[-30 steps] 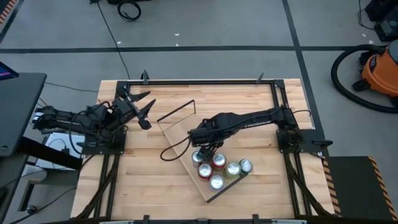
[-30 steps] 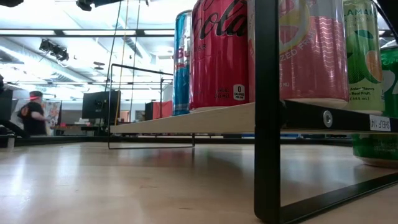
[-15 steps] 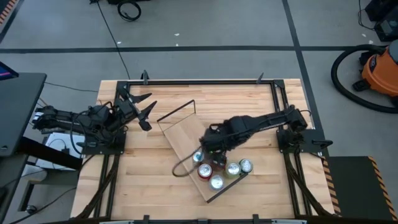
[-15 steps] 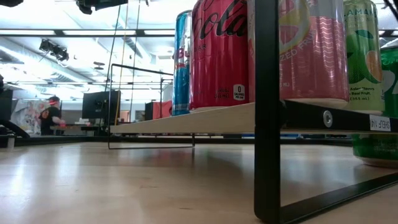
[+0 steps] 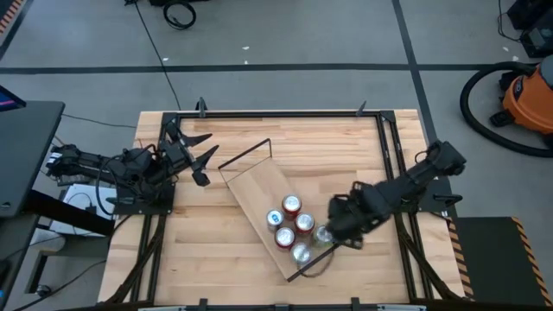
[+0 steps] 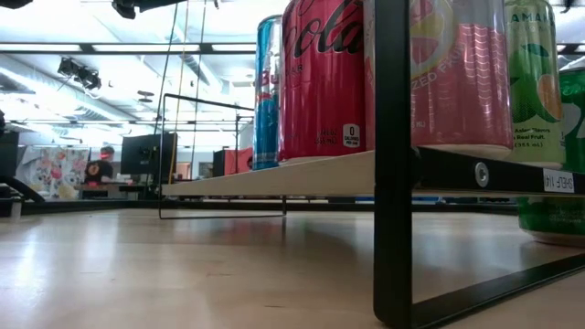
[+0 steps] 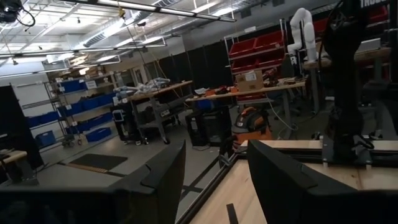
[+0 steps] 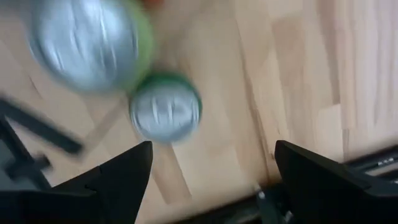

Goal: Place canned beverage on shelf
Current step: Put the green soda can on the shelf

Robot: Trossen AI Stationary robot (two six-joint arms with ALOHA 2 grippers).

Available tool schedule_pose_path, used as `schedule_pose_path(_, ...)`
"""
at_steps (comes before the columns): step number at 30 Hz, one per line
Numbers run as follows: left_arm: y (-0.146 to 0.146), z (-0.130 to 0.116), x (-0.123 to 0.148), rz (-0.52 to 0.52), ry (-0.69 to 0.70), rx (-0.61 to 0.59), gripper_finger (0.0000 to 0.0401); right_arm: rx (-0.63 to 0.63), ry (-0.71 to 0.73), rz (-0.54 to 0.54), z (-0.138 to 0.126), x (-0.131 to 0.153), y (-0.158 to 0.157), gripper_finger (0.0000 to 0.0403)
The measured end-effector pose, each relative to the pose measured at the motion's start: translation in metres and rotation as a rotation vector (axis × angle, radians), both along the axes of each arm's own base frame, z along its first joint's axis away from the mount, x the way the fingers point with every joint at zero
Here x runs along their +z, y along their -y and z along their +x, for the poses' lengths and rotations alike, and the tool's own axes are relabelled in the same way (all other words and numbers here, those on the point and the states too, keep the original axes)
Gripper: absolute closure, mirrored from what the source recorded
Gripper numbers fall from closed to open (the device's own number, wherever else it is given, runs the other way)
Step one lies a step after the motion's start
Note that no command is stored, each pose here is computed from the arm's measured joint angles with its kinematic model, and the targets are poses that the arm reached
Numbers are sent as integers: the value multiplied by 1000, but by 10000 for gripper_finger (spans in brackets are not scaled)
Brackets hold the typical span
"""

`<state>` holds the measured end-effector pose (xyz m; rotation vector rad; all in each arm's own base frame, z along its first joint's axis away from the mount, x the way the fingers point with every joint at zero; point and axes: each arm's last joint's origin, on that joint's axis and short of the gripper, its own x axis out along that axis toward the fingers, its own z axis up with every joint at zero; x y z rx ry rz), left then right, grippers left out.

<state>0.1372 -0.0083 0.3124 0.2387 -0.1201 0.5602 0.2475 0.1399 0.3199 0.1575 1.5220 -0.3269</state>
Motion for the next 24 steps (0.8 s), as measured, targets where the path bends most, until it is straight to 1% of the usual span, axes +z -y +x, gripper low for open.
schedule_pose_path(2,0,0,0,0,0,0,218,58,-32,-13,-12,-10,-5,54)
schedule_pose_path(5,0,0,0,0,0,0,218,186,-69,-27,-23,-27,-12,54)
schedule_pose_path(10,0,0,0,-1,3,0,218,415,-101,-33,-22,-55,-21,54)
schedule_pose_path(13,0,0,0,-10,9,-2,218,443,-91,-37,-18,-70,-24,54)
schedule_pose_path(16,0,0,0,-15,10,-3,218,464,-71,-49,-16,-77,-23,54)
schedule_pose_path(19,0,0,-1,-14,3,-3,218,508,-46,-67,-13,-78,-23,54)
schedule_pose_path(21,0,0,-1,-12,-4,-3,218,554,-20,-70,-12,-78,-26,54)
schedule_pose_path(24,0,0,-1,-12,-7,-3,218,628,33,-106,-10,-78,-31,54)
